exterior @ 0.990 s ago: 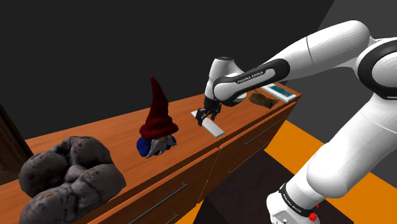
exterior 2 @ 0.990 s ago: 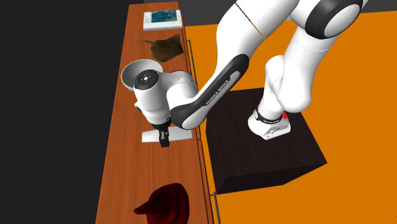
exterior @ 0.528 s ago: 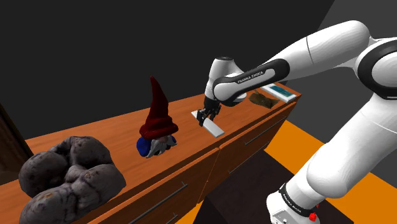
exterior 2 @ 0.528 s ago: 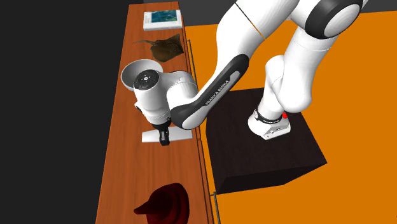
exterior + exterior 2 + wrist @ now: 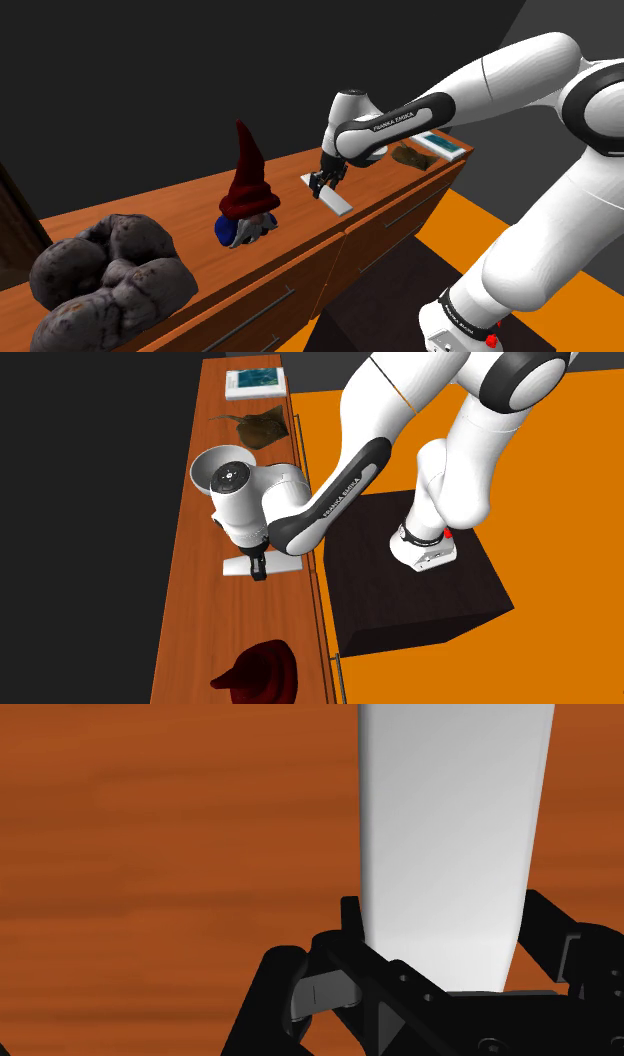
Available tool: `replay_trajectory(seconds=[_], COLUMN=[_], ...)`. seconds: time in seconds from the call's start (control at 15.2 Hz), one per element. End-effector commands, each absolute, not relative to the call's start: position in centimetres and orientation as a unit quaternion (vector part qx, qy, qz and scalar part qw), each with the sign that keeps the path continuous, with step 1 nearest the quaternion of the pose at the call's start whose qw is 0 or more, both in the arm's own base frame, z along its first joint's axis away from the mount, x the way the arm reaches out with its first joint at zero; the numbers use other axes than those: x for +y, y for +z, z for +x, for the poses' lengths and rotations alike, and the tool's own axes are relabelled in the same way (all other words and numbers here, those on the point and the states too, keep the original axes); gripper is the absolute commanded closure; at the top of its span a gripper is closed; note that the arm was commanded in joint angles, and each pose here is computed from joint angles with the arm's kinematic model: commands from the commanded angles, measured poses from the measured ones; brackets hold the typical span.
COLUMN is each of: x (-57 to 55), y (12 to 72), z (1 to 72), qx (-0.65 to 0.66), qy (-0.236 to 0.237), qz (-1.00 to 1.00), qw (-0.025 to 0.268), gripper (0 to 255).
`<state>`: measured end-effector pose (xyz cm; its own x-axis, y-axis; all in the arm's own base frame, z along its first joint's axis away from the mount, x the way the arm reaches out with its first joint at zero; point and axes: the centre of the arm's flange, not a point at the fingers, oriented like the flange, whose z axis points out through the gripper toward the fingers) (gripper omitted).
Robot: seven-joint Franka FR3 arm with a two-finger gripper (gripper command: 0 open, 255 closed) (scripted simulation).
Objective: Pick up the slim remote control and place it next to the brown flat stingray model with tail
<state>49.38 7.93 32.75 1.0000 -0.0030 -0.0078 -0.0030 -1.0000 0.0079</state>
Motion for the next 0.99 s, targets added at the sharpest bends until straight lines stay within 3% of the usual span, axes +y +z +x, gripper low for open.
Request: replay_trajectory(seconds=[0.0, 0.92], x=[7.9, 7.9], y=[33.3, 40.7], z=[49.4, 49.4], qx=[-0.001, -0.001], qy=[-0.004, -0.004], qz=[1.000, 1.000], qw=[0.004, 0.004], gripper=[255, 255])
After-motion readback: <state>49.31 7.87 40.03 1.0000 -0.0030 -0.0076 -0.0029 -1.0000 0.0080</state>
